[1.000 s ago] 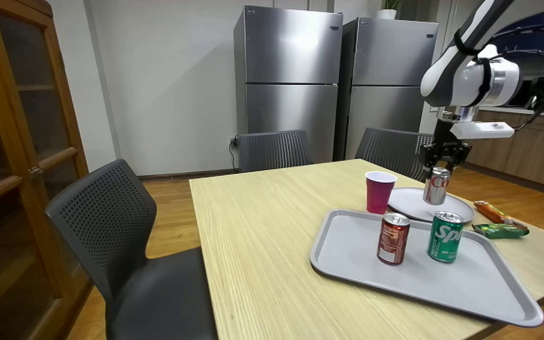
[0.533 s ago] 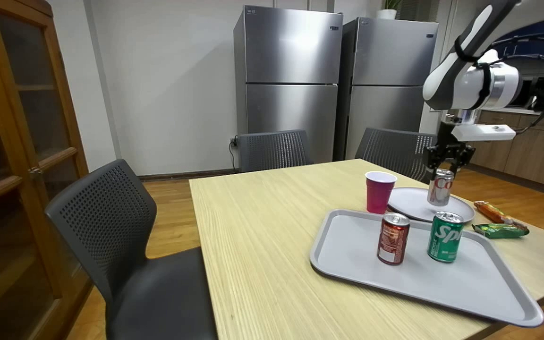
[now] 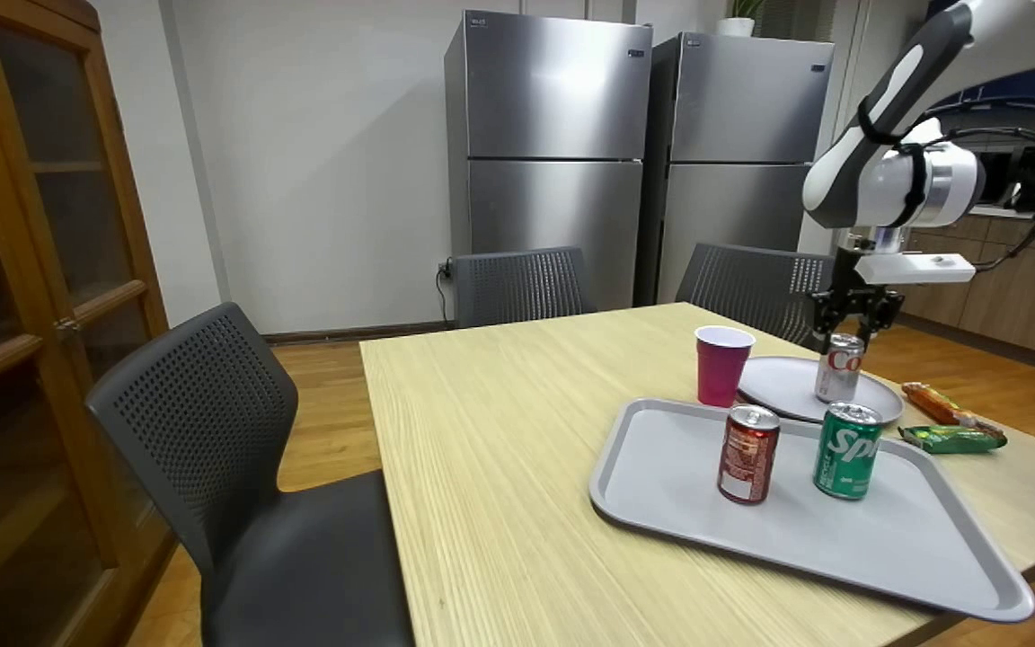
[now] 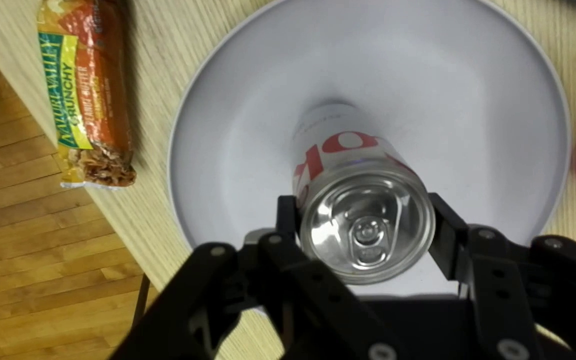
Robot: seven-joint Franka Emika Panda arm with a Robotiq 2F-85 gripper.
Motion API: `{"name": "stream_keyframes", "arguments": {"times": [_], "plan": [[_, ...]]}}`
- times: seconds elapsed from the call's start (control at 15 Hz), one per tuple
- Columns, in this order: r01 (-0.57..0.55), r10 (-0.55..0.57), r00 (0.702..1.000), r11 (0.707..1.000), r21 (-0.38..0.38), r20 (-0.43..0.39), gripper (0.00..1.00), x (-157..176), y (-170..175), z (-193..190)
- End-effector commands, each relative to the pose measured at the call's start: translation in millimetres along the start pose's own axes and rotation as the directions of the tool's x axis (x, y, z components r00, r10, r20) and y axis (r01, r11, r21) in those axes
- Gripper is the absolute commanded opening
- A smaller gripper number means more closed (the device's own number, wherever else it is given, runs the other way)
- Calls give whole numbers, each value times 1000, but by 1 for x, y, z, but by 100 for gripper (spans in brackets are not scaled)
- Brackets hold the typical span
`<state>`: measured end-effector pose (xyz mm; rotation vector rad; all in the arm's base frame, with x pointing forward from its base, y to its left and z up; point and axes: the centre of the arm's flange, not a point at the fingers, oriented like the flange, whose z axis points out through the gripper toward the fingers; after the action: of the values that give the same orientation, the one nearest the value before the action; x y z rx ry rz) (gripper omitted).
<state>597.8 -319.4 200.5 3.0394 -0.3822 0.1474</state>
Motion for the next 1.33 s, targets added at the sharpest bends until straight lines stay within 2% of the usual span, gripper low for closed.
{"name": "stream_keyframes", "arguments": {"times": [0.0,0.47,0.53,0.6,0.73,1.27], "plan": [[-40,40,999,999,-2,3,38,14,14,-5],[-66,66,998,998,-16,13,38,12,24,-1],[-68,68,998,998,-18,16,88,12,24,0],[-70,70,997,997,-18,17,89,12,24,-1],[-75,75,997,997,-17,16,99,12,24,-3],[-113,111,993,993,-44,-47,100,0,43,-57]]}}
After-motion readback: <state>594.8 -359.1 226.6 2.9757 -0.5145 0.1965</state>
